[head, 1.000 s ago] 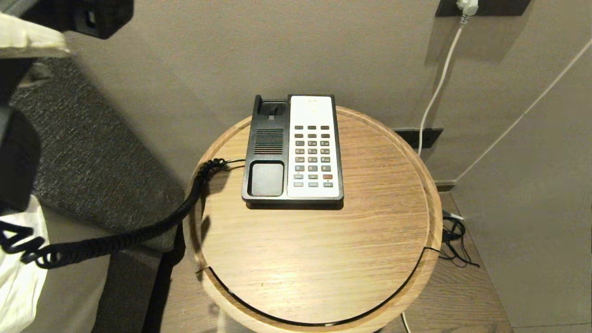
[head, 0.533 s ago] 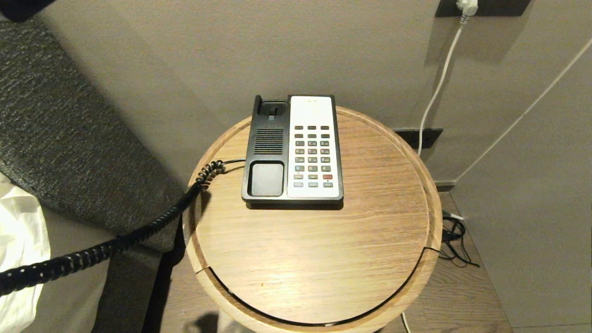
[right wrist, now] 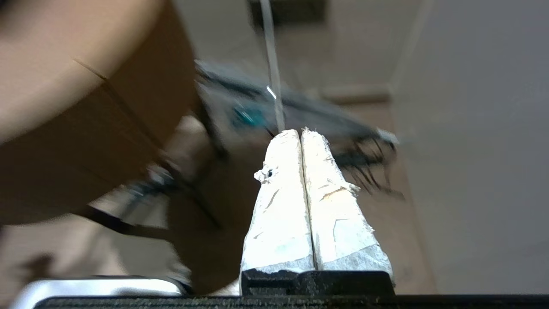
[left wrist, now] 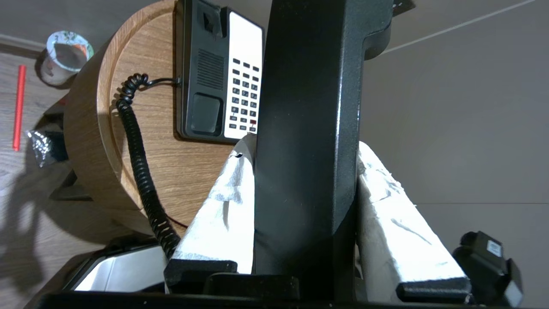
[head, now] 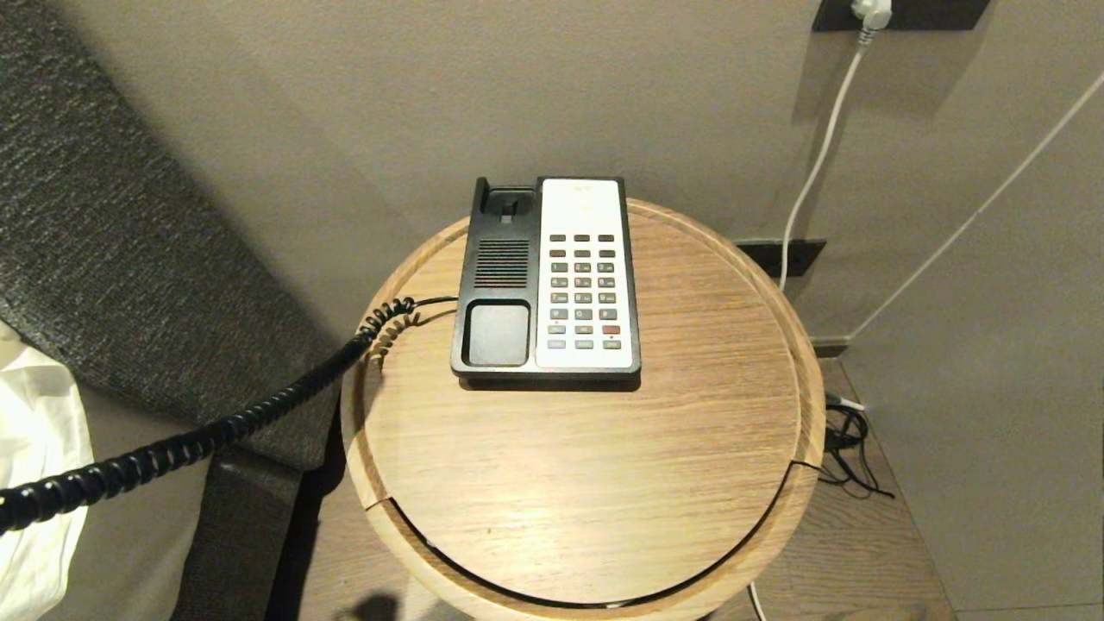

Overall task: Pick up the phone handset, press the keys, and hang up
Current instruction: Dial the number

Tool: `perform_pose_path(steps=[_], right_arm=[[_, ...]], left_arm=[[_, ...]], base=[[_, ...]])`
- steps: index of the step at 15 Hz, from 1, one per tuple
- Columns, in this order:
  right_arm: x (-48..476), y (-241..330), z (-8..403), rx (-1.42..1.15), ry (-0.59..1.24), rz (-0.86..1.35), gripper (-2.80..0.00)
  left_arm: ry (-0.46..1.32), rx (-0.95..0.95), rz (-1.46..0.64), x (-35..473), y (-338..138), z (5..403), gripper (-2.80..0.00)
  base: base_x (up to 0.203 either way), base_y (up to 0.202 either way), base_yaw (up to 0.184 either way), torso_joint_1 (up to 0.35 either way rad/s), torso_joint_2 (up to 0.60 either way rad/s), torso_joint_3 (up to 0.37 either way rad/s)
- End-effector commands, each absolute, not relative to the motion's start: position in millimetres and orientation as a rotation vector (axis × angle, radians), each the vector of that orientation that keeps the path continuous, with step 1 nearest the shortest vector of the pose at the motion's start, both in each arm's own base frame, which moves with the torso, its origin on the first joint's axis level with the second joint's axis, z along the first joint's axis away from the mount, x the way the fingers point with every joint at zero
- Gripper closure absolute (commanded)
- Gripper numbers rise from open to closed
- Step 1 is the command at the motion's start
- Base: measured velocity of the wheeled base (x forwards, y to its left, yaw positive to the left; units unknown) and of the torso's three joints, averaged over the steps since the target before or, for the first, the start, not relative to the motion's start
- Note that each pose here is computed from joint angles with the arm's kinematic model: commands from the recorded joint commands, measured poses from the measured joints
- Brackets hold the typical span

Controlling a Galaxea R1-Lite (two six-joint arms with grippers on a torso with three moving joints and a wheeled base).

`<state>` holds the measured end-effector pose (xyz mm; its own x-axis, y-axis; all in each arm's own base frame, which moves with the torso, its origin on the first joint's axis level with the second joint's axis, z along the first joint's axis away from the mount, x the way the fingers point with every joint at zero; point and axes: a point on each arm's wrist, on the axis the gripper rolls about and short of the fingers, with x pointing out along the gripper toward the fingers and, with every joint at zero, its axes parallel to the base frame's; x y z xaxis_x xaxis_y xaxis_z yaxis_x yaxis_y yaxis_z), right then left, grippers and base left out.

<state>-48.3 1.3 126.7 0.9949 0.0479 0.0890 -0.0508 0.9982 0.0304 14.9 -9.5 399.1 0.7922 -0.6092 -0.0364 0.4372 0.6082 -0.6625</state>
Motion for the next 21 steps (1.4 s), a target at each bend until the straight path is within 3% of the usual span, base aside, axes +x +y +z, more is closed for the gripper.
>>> perform_pose_path(steps=[1,5,9,11,13,17,21], right_arm=[[-92,3,169,0.044,-0.116,0.125,0.0],[-147,9,205,0.076,-0.203,0.395,0.0],[-155,10,273,0.232,-0.241,0.439,0.0],[-112,10,322,0.325,-0.099,0.44,0.0],[-55,11,340,0.384,0.089,0.463,0.0],[59,12,330,0.391,0.481,0.489,0.0],[132,43,307,0.31,0.753,0.588,0.0]], left_arm=[[0.266,-0.692,-0.612,11,-4,397,0.0],[0.275,-0.677,-0.607,7,2,384,0.0],[0.293,-0.656,-0.602,9,0,376,0.0],[0.278,-0.665,-0.607,11,-4,377,0.0],[0.286,-0.658,-0.604,14,-8,377,0.0],[0.286,-0.646,-0.603,17,-13,381,0.0],[0.294,-0.622,-0.6,24,-22,381,0.0]], base=[[0.0,0.0,0.0,0.0,0.0,0.0],[0.0,0.0,0.0,0.0,0.0,0.0],[0.0,0.0,0.0,0.0,0.0,0.0],[0.0,0.0,0.0,0.0,0.0,0.0],[0.0,0.0,0.0,0.0,0.0,0.0],[0.0,0.0,0.0,0.0,0.0,0.0],[0.0,0.0,0.0,0.0,0.0,0.0]])
